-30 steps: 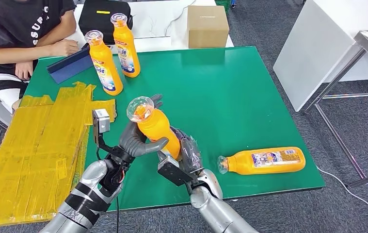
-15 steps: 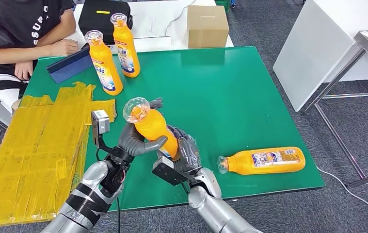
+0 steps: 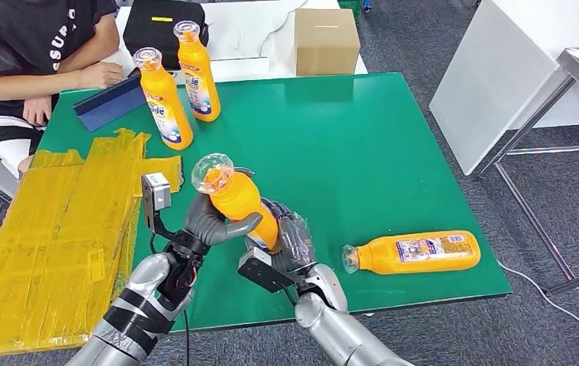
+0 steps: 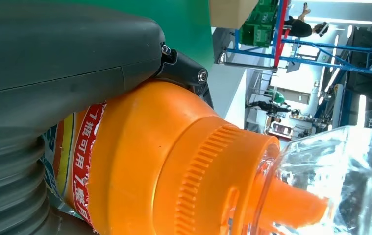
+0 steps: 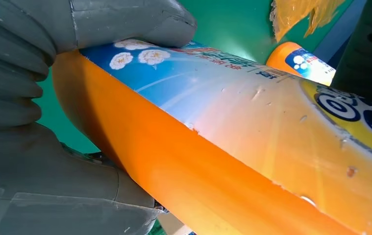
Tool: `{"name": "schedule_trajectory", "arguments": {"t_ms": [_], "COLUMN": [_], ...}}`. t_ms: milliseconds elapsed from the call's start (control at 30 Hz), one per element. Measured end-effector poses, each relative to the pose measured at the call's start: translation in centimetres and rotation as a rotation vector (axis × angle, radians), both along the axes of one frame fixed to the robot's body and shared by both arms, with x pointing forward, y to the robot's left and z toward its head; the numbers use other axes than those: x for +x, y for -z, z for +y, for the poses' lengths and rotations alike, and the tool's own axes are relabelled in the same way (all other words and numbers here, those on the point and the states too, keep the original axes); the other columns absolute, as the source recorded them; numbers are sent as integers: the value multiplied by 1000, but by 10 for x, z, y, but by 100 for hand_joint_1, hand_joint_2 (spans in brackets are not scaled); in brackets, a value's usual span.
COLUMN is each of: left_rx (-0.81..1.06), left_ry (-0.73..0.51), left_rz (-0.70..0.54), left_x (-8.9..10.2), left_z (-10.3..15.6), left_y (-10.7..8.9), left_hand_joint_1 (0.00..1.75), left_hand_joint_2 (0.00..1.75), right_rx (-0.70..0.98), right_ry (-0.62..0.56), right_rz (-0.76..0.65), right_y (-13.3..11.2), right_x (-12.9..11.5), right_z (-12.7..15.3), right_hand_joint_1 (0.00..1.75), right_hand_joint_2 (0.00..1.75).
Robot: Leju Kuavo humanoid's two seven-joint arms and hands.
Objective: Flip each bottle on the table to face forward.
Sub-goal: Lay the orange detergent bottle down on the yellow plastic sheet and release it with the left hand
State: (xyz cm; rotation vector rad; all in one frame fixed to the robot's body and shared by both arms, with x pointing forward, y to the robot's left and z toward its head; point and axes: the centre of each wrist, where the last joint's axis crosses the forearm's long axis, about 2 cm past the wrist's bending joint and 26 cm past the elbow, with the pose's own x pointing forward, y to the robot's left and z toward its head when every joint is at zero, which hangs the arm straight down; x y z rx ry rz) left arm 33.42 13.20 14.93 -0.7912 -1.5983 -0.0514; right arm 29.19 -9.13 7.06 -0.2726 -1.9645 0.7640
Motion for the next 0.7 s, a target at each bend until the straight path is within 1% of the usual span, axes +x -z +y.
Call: {"name": "schedule_trajectory", "arguments": {"t_ms": [333,400,467,500,567,633,700], "left_rx": [4,5,26,64,195,360,538], "left_ry": [-18,-29,-75,-133,-311,-501,-664], "left_rz": [-13,-29,-70,-118,-274,-436,-556], "left_x": [0,0,0,0,1,5,8], "left_z": [-1,-1,1,5,22,47,74], "left_y": [-2,-5,-8,-10,-18,-32,-43], "left_hand_joint_1": [175,175,175,175,175,175,175], "left_hand_joint_2": [175,175,175,175,175,175,175], "right_rx": [25,48,89,123,215,315,411], "right_ry": [0,-3,-16,-27,-50,-68,-83], "right_rz": [2,5,14,22,42,74,95], "right_y": [0,-1,-3,-4,-7,-11,-17], "right_x": [0,0,-2,-5,-14,-27,-36], "right_z": [0,0,0,-2,-8,-21,-37], "right_hand_joint_1": [173,86,0,0,0,0,0], "right_hand_joint_2": [175,175,175,175,175,175,175]}}
